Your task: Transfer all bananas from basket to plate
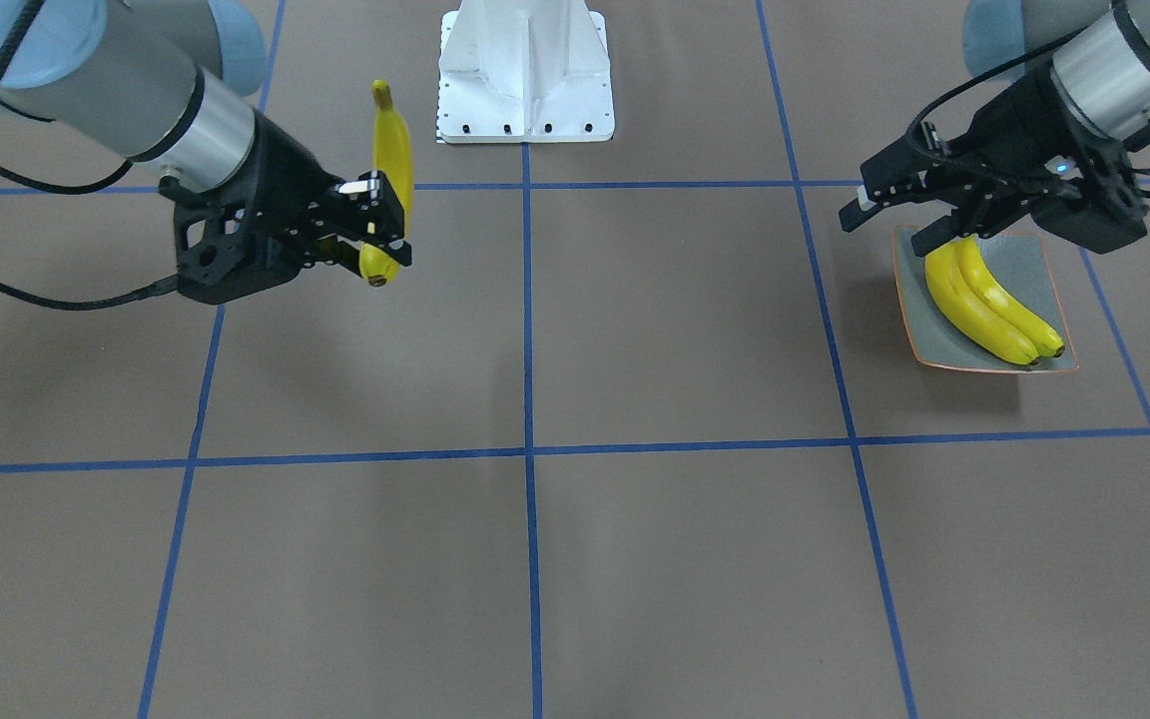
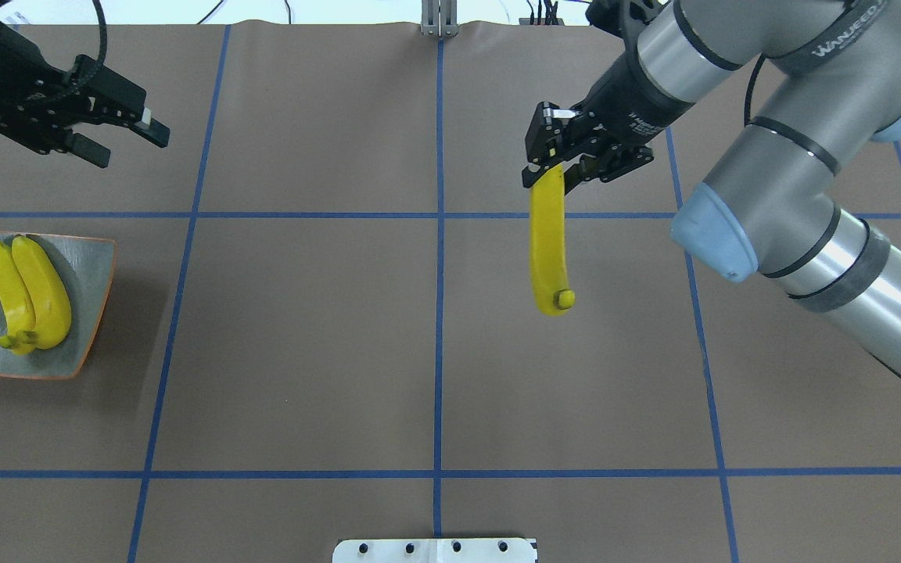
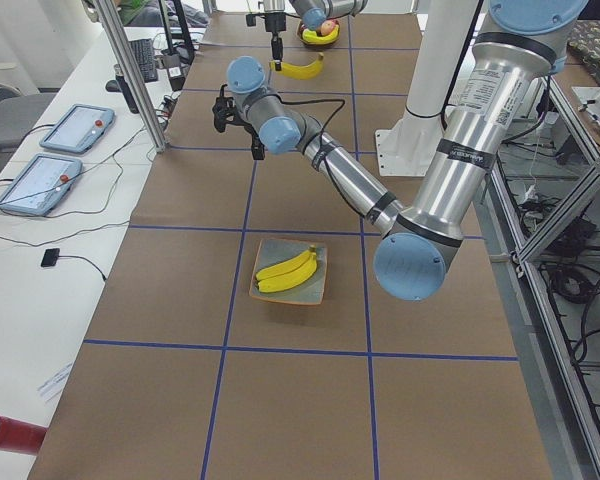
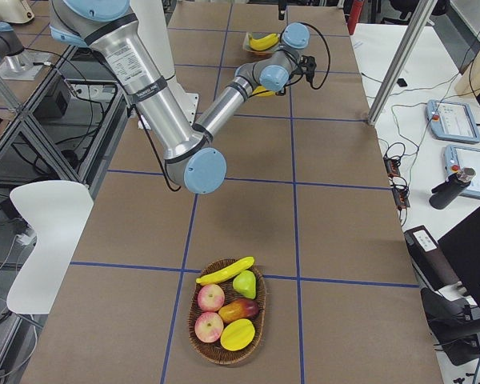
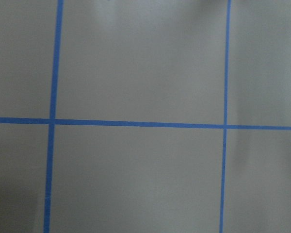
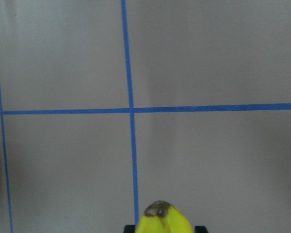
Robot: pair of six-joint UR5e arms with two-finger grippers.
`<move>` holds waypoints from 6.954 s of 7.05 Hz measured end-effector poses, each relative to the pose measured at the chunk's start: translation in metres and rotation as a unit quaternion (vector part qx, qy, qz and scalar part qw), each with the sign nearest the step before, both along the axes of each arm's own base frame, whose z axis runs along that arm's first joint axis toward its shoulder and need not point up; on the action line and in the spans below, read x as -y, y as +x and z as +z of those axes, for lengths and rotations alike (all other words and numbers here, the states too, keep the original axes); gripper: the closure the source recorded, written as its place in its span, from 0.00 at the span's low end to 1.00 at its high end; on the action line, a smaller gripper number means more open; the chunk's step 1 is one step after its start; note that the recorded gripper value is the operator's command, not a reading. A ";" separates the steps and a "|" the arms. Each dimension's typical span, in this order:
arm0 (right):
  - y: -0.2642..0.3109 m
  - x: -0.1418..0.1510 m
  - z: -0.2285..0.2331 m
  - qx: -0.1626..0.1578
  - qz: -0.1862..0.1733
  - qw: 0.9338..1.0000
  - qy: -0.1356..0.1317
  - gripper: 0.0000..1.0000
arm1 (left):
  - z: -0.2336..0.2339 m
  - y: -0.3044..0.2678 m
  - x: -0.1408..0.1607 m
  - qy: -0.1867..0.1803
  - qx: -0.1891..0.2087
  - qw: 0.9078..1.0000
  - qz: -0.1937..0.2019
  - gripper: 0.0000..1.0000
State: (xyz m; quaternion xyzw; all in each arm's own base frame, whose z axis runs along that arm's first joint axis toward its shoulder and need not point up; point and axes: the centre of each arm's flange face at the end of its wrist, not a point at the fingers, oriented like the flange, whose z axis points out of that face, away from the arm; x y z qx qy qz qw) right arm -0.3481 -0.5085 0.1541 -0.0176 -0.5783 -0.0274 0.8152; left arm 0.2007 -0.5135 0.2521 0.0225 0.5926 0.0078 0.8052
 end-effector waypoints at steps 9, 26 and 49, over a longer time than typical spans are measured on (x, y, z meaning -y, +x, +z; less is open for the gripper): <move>-0.073 -0.067 -0.062 0.047 0.044 0.998 -0.024 1.00 | -0.097 0.130 -0.086 -0.119 -0.115 0.986 0.021 0.00; -0.069 -0.069 -0.062 0.064 0.051 0.996 -0.039 0.00 | -0.123 0.236 -0.164 -0.139 -0.120 0.982 0.040 1.00; 0.053 0.038 0.086 -0.005 0.199 0.972 -0.127 0.00 | 0.246 0.033 -0.061 -0.328 0.100 0.926 -0.158 1.00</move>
